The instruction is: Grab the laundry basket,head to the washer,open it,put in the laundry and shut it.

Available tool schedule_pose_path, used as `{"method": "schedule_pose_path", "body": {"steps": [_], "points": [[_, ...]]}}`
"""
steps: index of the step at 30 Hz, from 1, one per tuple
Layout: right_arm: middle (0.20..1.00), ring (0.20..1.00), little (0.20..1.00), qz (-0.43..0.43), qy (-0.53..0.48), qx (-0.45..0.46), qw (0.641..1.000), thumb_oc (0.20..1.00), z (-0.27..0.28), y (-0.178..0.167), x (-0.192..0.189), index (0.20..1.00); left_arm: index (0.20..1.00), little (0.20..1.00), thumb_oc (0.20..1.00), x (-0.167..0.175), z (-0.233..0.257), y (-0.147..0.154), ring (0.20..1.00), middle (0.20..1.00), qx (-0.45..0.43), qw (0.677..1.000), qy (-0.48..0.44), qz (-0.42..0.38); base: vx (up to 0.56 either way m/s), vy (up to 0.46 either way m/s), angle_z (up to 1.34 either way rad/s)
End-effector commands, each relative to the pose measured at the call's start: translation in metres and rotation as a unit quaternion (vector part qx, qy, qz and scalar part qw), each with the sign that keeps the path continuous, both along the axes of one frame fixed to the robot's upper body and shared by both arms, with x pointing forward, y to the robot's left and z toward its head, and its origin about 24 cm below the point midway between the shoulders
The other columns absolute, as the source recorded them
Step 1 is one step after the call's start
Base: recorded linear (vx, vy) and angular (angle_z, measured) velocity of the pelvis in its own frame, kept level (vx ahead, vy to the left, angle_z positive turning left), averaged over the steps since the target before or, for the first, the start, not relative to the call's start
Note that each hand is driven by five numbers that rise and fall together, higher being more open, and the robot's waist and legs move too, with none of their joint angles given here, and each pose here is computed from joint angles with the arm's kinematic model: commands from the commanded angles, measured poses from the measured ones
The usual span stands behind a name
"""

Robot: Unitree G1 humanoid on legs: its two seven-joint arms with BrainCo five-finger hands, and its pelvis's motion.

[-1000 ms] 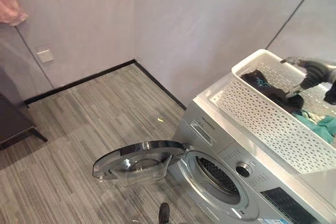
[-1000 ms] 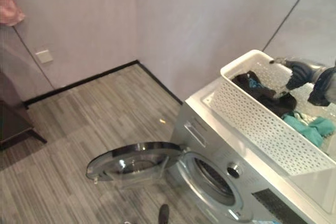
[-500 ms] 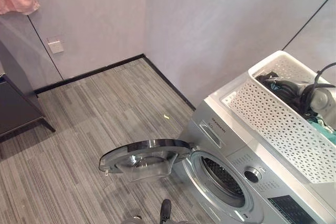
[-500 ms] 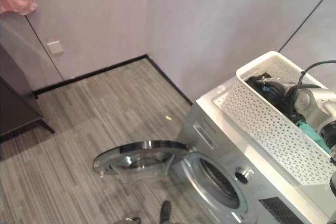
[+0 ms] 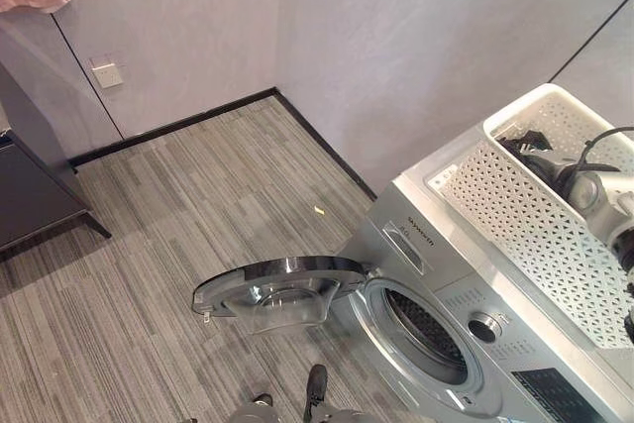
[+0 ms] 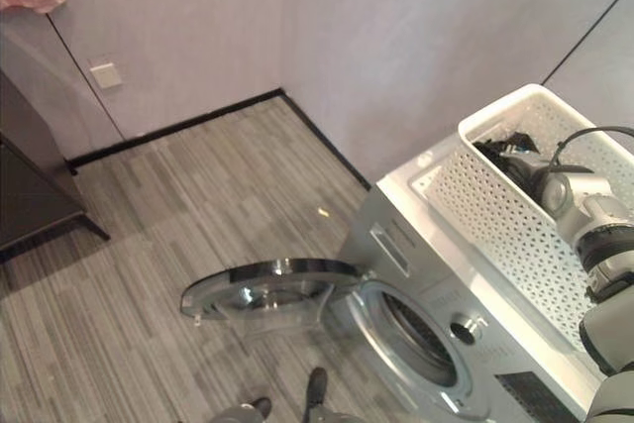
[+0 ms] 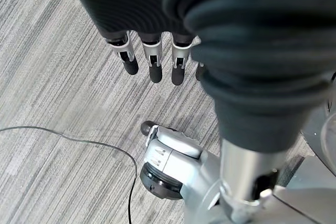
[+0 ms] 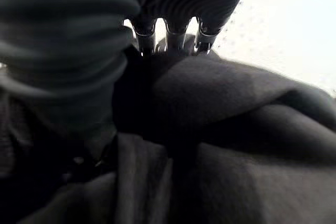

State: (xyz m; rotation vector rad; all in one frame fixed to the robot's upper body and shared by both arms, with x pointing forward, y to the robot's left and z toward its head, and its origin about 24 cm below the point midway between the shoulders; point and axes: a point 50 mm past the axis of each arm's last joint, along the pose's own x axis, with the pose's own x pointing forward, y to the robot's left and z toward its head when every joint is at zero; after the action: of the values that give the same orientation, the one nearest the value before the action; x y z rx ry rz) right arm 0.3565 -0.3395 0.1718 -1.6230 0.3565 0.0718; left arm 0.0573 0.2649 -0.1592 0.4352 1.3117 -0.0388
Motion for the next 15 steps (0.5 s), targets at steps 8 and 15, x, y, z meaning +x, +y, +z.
{"method": "schedule_pose_path", "body": {"steps": [8,15], "points": [[0.200,0.200,0.200,-0.028,-0.117,-0.009,0.993,0.200,0.031,-0.014,-0.004,0.200,1.000,1.000,1.000,-0.003,-0.005,-0.014,1.000,1.000,-0.003,1.000,0.008,-0.022,0.00,0.000,0.00],[0.200,0.200,0.200,-0.040,-0.227,-0.040,0.972,0.200,0.080,-0.028,-0.015,0.200,1.000,1.000,1.000,0.011,-0.004,-0.020,1.000,1.000,-0.006,0.999,-0.013,-0.045,-0.01,0.002,0.00]]}}
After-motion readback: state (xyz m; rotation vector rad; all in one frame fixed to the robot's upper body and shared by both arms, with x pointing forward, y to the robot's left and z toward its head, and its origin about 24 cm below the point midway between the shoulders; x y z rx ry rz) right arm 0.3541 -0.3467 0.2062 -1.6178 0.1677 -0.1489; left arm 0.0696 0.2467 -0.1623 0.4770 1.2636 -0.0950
